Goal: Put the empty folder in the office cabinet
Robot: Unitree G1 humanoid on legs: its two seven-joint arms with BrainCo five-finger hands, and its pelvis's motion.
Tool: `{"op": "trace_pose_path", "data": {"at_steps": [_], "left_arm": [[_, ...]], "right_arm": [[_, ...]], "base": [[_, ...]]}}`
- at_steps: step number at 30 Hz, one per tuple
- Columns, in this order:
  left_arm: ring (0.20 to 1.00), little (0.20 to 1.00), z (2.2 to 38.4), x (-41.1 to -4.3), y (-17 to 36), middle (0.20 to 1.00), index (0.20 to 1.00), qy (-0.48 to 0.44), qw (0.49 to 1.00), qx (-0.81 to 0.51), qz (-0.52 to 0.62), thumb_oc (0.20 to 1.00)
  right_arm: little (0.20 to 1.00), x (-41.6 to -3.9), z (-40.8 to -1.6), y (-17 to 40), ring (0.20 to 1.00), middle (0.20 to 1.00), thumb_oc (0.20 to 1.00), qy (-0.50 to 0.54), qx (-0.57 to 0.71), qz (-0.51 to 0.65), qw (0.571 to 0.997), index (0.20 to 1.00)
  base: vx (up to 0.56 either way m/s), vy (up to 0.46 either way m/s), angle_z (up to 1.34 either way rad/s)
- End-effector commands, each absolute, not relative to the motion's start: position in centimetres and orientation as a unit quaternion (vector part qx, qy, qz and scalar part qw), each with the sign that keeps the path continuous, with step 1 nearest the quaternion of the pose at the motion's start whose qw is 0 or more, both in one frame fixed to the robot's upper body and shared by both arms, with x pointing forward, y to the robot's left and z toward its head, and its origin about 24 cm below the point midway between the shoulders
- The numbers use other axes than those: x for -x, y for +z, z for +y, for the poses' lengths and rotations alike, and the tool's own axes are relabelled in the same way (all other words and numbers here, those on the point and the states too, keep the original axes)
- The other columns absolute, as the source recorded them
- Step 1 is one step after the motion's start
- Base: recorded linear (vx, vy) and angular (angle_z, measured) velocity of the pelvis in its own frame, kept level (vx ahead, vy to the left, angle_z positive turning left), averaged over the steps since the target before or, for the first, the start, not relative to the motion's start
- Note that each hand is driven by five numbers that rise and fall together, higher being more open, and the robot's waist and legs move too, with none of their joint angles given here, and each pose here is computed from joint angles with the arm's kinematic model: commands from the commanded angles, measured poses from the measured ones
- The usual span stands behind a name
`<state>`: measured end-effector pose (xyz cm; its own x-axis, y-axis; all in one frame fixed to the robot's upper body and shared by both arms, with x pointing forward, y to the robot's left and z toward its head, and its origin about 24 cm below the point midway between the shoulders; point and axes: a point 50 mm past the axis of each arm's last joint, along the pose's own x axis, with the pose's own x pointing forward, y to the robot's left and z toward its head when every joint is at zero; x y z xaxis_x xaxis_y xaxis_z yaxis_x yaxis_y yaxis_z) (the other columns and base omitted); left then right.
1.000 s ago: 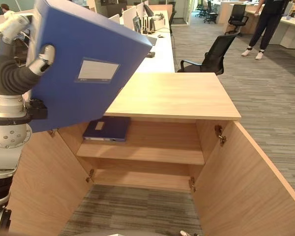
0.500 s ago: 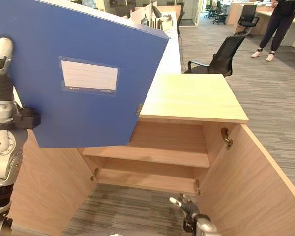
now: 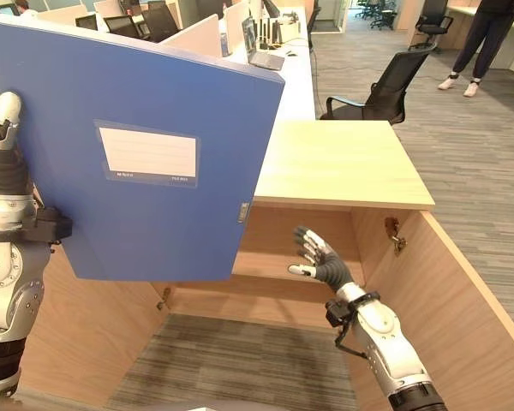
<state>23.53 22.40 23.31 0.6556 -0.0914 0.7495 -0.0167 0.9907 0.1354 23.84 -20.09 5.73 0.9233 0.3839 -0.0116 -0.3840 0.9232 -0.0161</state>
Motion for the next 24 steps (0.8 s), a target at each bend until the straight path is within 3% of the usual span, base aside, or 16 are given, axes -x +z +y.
{"op": "trace_pose_path", "data": {"at_steps": [1,8,24], "left_arm": [[0.2,0.2,23.2,-23.2,25.0,0.2,0.2,-0.017,0.892,-0.059,-0.447,0.2],[0.2,0.2,23.1,-23.3,24.1,0.2,0.2,-0.021,0.9,-0.05,-0.433,0.2],[0.2,0.2,21.0,-24.4,23.0,0.2,0.2,-0.054,0.907,-0.019,-0.418,0.2]], "right_arm": [[1.0,-25.5,-19.0,10.0,1.0,1.0,1.0,0.228,-0.015,-0.103,0.968,1.0],[1.0,-25.4,-16.8,13.3,1.0,1.0,1.0,0.28,-0.035,-0.172,0.944,1.0],[1.0,-25.4,-11.1,14.6,1.0,1.0,1.0,0.389,-0.092,-0.195,0.896,1.0]], "base": [[0.0,0.002,-0.03],[0.0,0.002,-0.02],[0.0,0.0,0.0]]}}
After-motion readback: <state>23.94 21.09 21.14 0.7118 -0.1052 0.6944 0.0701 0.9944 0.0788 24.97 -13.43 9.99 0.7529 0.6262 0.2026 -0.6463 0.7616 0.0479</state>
